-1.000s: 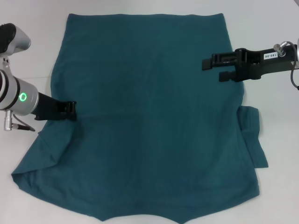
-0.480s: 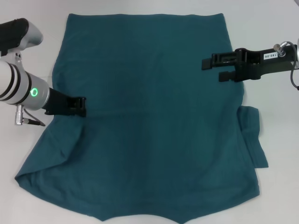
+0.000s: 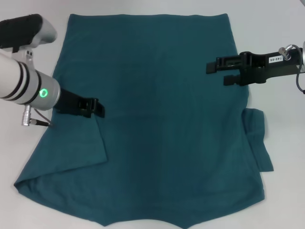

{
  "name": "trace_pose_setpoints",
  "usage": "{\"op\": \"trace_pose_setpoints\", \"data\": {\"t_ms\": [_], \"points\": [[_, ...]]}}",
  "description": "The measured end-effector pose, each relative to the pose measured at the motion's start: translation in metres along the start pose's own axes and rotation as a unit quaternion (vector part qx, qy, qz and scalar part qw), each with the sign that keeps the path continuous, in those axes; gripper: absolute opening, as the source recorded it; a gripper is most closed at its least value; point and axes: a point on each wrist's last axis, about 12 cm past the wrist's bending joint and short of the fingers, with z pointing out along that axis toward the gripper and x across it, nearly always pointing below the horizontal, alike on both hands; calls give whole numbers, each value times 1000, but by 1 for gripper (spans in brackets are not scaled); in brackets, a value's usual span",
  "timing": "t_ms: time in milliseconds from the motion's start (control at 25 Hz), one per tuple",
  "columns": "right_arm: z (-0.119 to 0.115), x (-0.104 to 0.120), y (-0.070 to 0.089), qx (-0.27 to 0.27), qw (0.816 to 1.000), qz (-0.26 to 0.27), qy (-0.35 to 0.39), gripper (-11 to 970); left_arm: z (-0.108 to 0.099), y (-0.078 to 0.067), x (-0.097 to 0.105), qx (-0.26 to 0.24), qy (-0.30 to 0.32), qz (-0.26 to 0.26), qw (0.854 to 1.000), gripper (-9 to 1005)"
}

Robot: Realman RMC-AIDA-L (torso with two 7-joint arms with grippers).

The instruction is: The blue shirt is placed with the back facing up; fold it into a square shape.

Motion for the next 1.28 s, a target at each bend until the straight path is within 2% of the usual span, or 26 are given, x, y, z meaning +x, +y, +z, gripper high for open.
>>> {"op": "trace_pose_setpoints", "data": {"t_ms": [80, 200, 280, 400, 520, 680, 800, 880, 1000, 1160, 1280], "points": [[0, 0, 0, 0, 1000, -4, 0, 942, -4, 8, 4, 11, -4, -23, 1000, 224], [0, 0, 1, -1, 1000, -19, 1, 942, -16, 32, 18, 39, -14, -82, 996, 291], [-1, 1, 1, -3, 999, -37, 4, 942, -25, 48, 35, 79, -13, -106, 991, 384], [-3, 4, 1, -9, 998, -68, 10, 942, -37, 60, 63, 150, -7, -96, 984, 524], [-4, 8, -1, -14, 996, -86, 8, 941, -53, 67, 97, 239, -30, -41, 970, 766], [-1, 13, -3, -18, 994, -107, 11, 941, -61, 65, 134, 304, -86, 40, 948, 805], [2, 16, -2, -19, 993, -118, 16, 941, -53, 59, 156, 313, -116, 73, 940, 824], [1, 16, -4, -15, 993, -114, 15, 941, -48, 57, 160, 312, -118, 69, 940, 824], [-10, 16, -13, -3, 997, -81, 0, 941, -44, 57, 162, 308, -120, 59, 942, 824], [-40, 18, -27, 1, 999, -37, -16, 941, -39, 60, 161, 298, -126, 43, 945, 823], [-64, 24, -40, 41, 999, -8, 12, 941, -36, 60, 162, 295, -127, 35, 947, 823]]}}
